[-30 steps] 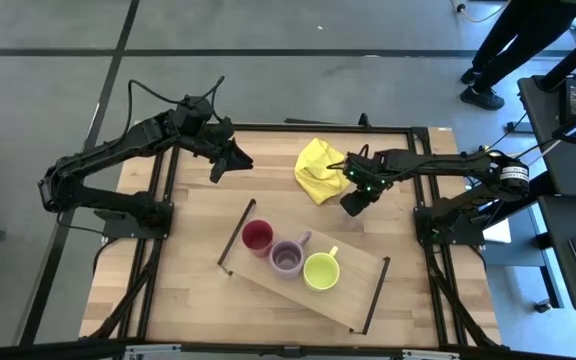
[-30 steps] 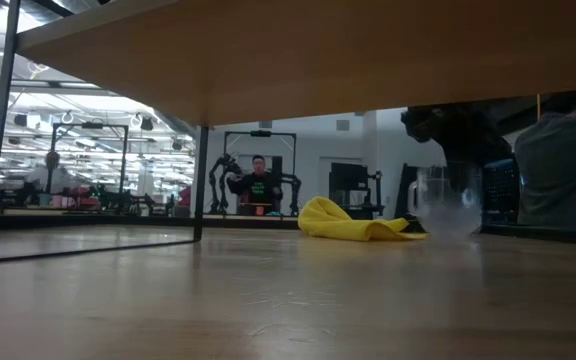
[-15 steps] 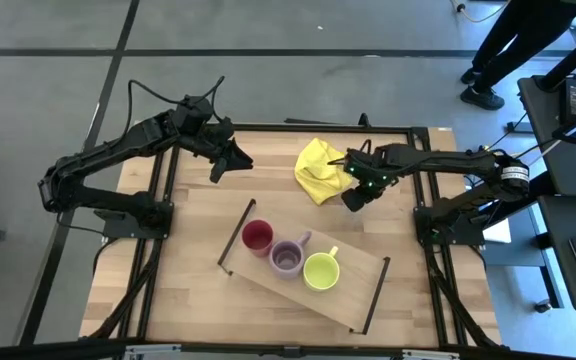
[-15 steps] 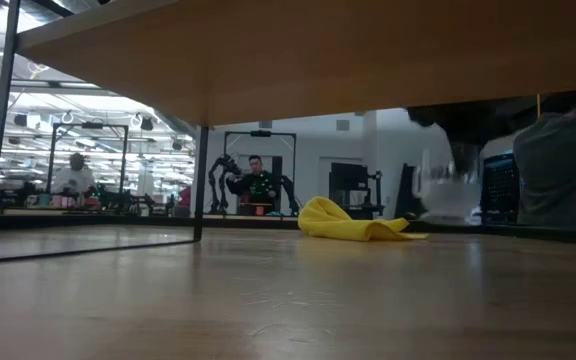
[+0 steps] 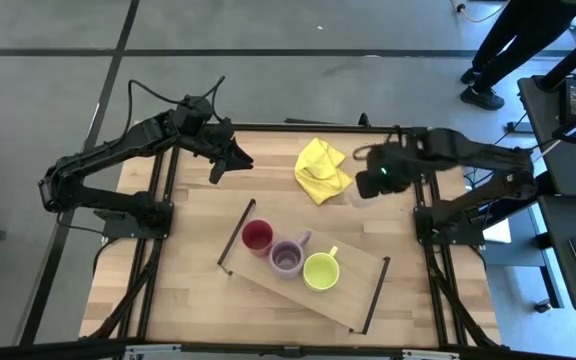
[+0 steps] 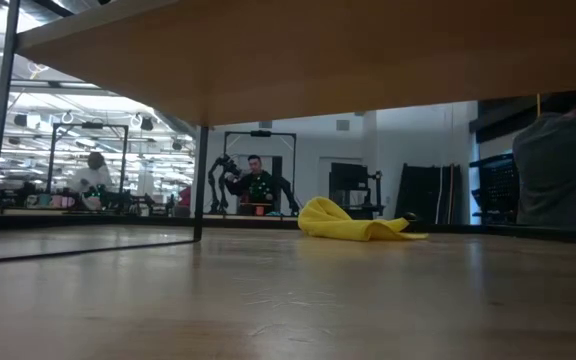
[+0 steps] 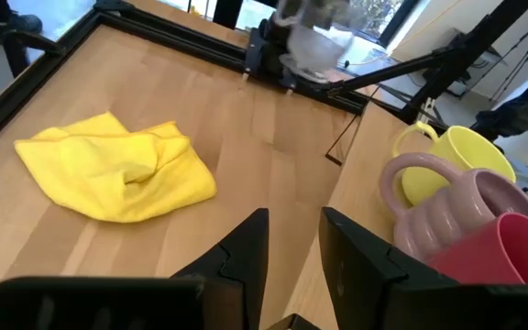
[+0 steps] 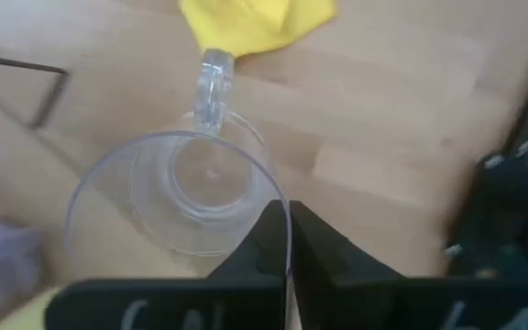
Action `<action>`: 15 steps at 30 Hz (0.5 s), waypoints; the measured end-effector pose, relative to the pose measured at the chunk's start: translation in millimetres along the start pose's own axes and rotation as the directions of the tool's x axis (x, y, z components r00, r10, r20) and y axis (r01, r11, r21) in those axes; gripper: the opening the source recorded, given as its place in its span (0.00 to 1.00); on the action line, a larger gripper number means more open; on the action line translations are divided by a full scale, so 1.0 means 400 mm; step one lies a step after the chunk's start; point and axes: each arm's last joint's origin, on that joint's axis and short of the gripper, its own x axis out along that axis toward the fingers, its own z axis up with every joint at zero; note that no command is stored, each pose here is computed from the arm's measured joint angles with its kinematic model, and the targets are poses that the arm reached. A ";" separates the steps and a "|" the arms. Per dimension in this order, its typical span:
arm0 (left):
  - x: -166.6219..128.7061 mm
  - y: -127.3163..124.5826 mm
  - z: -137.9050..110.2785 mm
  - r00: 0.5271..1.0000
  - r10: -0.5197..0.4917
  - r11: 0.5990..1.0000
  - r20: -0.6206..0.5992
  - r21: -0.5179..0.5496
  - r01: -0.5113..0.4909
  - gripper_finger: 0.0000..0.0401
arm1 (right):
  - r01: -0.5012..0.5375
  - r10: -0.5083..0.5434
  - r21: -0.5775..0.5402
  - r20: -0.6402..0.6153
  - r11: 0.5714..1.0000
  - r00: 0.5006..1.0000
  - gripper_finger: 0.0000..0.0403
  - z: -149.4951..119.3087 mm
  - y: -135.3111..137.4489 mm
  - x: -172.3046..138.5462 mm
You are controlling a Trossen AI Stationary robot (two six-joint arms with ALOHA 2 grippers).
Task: Stack small to large cups/mugs on shelf
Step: Put the transparent mug on the shelf
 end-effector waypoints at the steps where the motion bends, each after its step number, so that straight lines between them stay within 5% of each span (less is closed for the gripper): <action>1: 0.001 0.001 0.000 1.000 0.000 1.000 -0.001 0.005 0.000 0.23 | -0.013 0.013 0.020 0.007 1.000 1.000 0.01 -0.021 0.007 -0.005; 15: 0.002 0.000 -0.001 1.000 -0.013 0.995 -0.007 0.100 0.013 0.23 | 0.060 -0.030 0.190 -0.157 0.980 0.987 0.01 -0.262 0.032 0.005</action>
